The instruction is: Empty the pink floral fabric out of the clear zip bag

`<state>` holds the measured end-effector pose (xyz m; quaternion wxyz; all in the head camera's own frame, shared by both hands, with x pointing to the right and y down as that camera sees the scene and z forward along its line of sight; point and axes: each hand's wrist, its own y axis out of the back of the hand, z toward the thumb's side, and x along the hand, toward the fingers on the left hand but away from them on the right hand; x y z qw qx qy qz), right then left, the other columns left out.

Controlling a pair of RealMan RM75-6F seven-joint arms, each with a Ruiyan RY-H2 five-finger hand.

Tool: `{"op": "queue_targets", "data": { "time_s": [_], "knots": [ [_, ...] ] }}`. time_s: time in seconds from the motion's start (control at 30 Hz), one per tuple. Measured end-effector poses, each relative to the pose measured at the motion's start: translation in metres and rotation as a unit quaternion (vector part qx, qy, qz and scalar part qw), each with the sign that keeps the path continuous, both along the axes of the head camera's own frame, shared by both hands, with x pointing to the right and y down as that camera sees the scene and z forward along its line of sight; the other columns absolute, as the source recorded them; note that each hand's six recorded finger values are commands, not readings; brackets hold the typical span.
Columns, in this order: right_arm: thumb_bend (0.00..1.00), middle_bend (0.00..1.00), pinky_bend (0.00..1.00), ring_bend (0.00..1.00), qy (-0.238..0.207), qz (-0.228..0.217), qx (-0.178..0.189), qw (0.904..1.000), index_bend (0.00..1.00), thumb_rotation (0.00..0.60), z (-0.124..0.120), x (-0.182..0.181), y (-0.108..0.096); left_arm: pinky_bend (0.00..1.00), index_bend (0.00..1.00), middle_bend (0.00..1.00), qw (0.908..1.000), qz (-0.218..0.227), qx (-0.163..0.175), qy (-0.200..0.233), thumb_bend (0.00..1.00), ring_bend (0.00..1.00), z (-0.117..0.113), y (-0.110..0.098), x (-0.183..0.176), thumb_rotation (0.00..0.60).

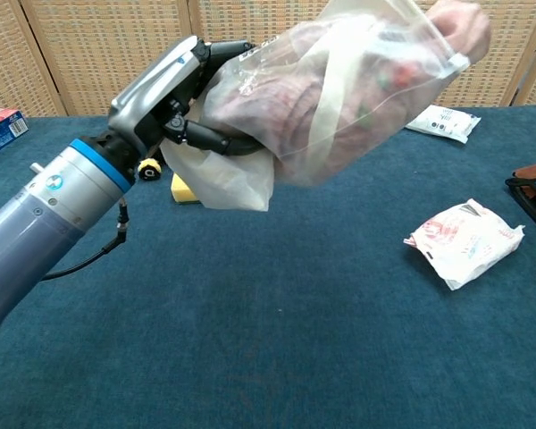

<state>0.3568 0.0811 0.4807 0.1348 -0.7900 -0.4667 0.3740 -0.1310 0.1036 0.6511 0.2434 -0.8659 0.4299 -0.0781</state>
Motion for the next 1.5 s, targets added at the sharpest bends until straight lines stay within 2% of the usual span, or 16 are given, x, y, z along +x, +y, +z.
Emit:
{"op": "queue_targets", "data": {
  "time_s": [0.2, 0.47, 0.9, 1.2, 1.4, 1.5],
  "knots": [
    [0.0, 0.0, 0.0, 0.0, -0.016, -0.023, -0.004, 0.9996, 0.34, 0.6, 0.002, -0.03, -0.003, 0.69, 0.61, 0.58, 1.0, -0.005, -0.001, 0.004, 0.64, 0.56, -0.003, -0.008, 0.014, 0.6],
    [0.0, 0.0, 0.0, 0.0, -0.038, -0.051, 0.0, 0.998, 0.36, 0.6, -0.004, -0.062, -0.002, 0.69, 0.61, 0.58, 0.9997, -0.006, -0.019, 0.018, 0.64, 0.56, -0.008, -0.005, 0.028, 0.6],
    [0.0, 0.0, 0.0, 0.0, -0.02, -0.083, -0.001, 0.9963, 0.37, 0.6, 0.002, -0.095, 0.0, 0.69, 0.61, 0.58, 0.9994, -0.009, -0.024, 0.022, 0.64, 0.56, -0.015, -0.003, 0.038, 0.6],
    [0.01, 0.0, 0.0, 0.0, -0.019, -0.082, -0.012, 0.9964, 0.37, 0.6, 0.002, -0.109, -0.004, 0.69, 0.61, 0.58, 0.9993, -0.012, -0.027, 0.025, 0.64, 0.56, -0.015, -0.002, 0.044, 0.6],
    [0.04, 0.0, 0.0, 0.0, -0.011, -0.092, -0.018, 0.9955, 0.37, 0.6, 0.006, -0.116, -0.002, 0.69, 0.61, 0.58, 0.9992, -0.012, -0.026, 0.027, 0.64, 0.56, -0.017, -0.001, 0.047, 0.6],
    [0.09, 0.0, 0.0, 0.0, -0.009, -0.096, -0.018, 0.9952, 0.41, 0.6, 0.007, -0.119, -0.001, 0.69, 0.61, 0.58, 0.9993, -0.01, -0.025, 0.026, 0.64, 0.56, -0.018, 0.0, 0.049, 0.6]
  ]
}}
